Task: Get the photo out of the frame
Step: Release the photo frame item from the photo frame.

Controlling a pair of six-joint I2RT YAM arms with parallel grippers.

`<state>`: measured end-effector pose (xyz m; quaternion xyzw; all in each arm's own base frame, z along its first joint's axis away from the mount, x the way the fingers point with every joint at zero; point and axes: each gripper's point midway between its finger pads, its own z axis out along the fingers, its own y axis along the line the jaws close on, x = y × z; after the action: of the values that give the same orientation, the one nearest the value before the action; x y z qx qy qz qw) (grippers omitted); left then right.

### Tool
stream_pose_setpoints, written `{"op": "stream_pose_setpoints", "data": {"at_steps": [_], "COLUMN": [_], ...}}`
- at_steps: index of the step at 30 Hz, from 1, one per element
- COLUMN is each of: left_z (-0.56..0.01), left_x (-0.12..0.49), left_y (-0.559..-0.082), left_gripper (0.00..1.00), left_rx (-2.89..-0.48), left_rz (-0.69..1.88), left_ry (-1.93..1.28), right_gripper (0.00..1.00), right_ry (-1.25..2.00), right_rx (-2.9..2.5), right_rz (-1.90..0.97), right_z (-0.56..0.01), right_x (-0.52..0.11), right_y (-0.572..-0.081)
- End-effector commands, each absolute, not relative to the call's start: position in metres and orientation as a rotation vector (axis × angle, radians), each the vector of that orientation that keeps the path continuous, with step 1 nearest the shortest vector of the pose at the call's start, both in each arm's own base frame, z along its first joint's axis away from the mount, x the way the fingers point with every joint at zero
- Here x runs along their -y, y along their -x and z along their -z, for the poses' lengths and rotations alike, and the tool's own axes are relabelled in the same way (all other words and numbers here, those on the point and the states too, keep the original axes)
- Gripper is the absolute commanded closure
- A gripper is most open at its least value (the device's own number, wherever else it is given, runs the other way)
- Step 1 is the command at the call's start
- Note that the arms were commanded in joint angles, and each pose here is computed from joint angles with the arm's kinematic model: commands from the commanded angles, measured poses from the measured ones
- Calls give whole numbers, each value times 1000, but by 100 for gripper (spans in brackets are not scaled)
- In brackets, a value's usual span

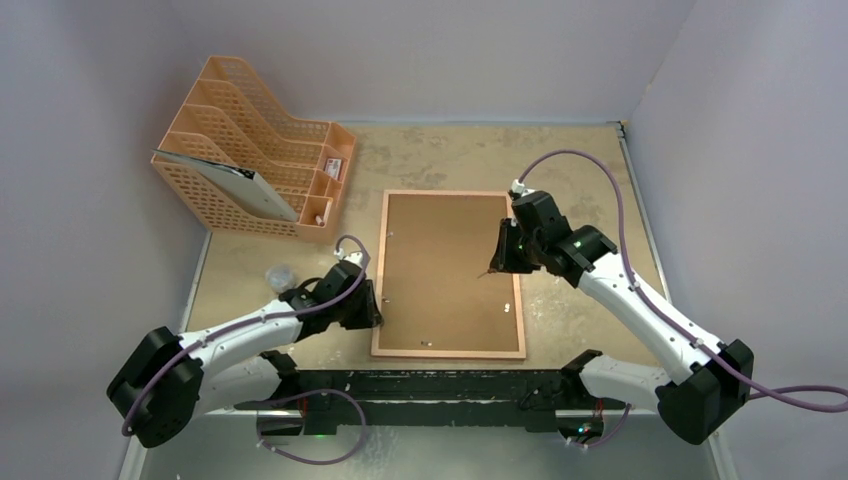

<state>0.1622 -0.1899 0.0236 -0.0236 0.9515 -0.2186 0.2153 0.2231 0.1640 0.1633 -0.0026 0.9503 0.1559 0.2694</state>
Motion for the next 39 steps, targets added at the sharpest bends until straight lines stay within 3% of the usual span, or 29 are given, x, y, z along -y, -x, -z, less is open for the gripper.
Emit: {"op": "stream_pose_setpoints", "data": {"at_steps": [1,11,14,25,35,39], "left_z": [-32,-67,-80,-99,-71,-60], "left_x": [197,179,177,176,186,188], "left_y": [-156,-189,-204,-269,-292,-291], "left_gripper": [72,42,37,35,35,41], "left_rx": [-2633,-2529,-2491,-2470,-2520,-2543], "left_rz": [674,460,414,439,408,408], "left_ry": [66,30,25,69,9,-32], "right_gripper": [100,100,100,100,100,100], "right_ry": [52,-72,-113,-448,-356,-211], "right_rx": [-2498,-2421,-2348,-2184,-2127,-2190], "right_rz": [-529,-541,-614,-845,-922,-952], "right_z": [-175,-183,-193,-221,-239,-229], "right_x": [-182,-181,-184,-181,-192,-208], "right_y": [-230,-235,-235,-223,-226,-223]}}
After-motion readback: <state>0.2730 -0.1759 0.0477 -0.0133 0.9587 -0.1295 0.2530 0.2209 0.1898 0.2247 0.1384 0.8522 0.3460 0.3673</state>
